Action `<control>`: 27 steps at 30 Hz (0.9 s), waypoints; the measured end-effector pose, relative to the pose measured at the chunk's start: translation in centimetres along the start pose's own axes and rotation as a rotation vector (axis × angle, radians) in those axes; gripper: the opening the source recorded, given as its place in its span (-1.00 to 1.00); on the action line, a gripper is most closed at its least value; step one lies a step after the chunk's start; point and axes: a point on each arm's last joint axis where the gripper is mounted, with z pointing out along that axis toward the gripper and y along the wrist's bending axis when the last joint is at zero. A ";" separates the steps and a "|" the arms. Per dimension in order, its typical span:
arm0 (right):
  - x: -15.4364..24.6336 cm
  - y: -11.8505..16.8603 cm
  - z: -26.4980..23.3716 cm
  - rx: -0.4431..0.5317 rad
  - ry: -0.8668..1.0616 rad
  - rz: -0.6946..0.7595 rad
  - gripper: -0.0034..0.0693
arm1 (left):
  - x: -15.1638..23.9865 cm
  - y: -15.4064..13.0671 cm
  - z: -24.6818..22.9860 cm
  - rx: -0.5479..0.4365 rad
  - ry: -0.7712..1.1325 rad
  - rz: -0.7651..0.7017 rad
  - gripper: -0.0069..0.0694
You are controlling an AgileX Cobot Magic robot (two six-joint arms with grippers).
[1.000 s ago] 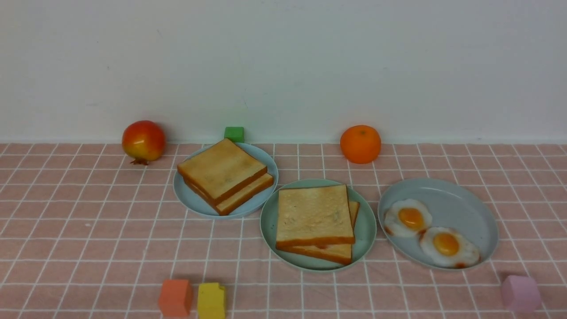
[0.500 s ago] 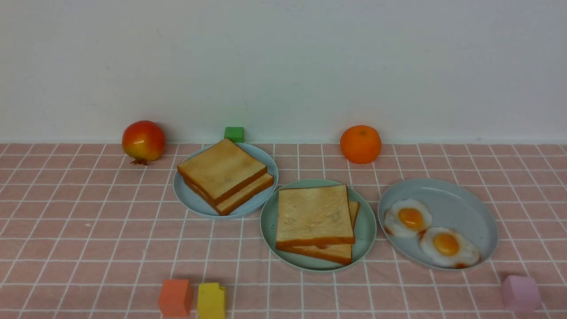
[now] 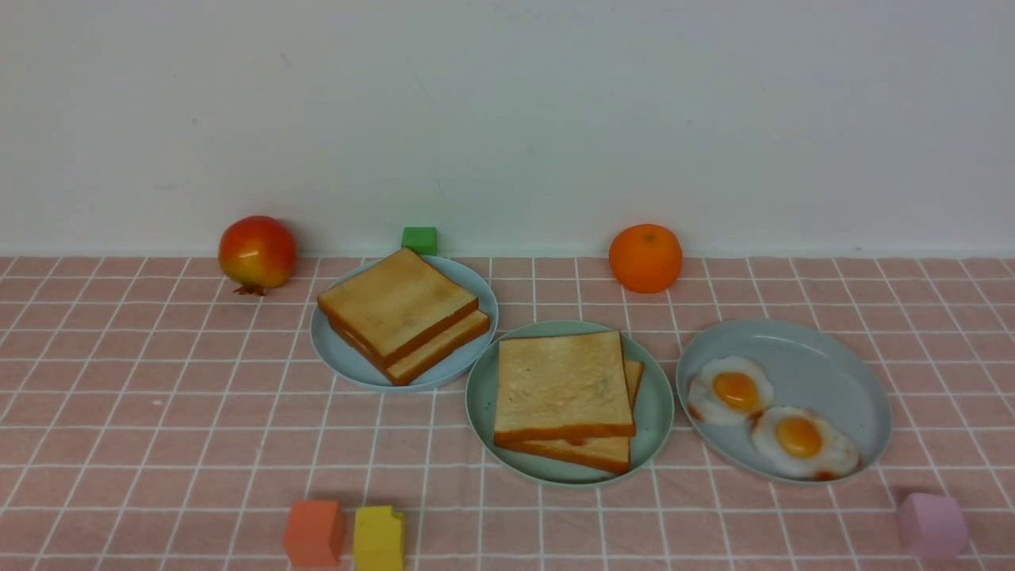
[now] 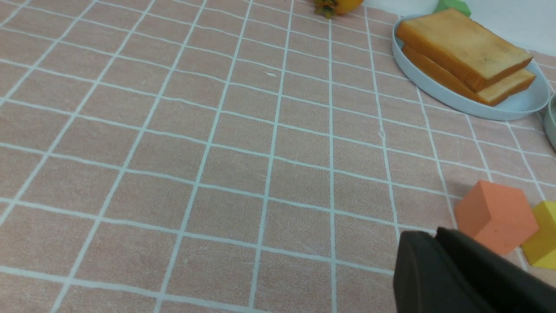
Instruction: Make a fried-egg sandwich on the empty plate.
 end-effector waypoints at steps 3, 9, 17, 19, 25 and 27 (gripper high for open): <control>0.0 0.0 0.0 0.000 0.000 0.000 -0.53 | 0.0 0.0 0.0 0.000 0.000 0.000 -0.61; 0.0 0.0 0.0 0.000 0.000 0.001 -0.52 | 0.0 0.0 0.0 0.000 0.000 0.000 -0.61; 0.0 0.0 0.0 -0.001 0.000 0.003 -0.48 | 0.0 0.0 0.0 0.000 -0.001 0.000 -0.61; 0.0 0.0 0.0 -0.001 0.000 0.003 -0.48 | 0.0 0.0 0.0 0.000 -0.001 0.000 -0.61; 0.0 0.0 0.0 -0.001 0.000 0.004 -0.45 | 0.0 0.0 0.0 0.000 -0.001 0.000 -0.61; 0.0 0.0 0.0 -0.001 0.000 0.003 -0.44 | 0.0 0.0 0.0 0.000 -0.001 0.000 -0.61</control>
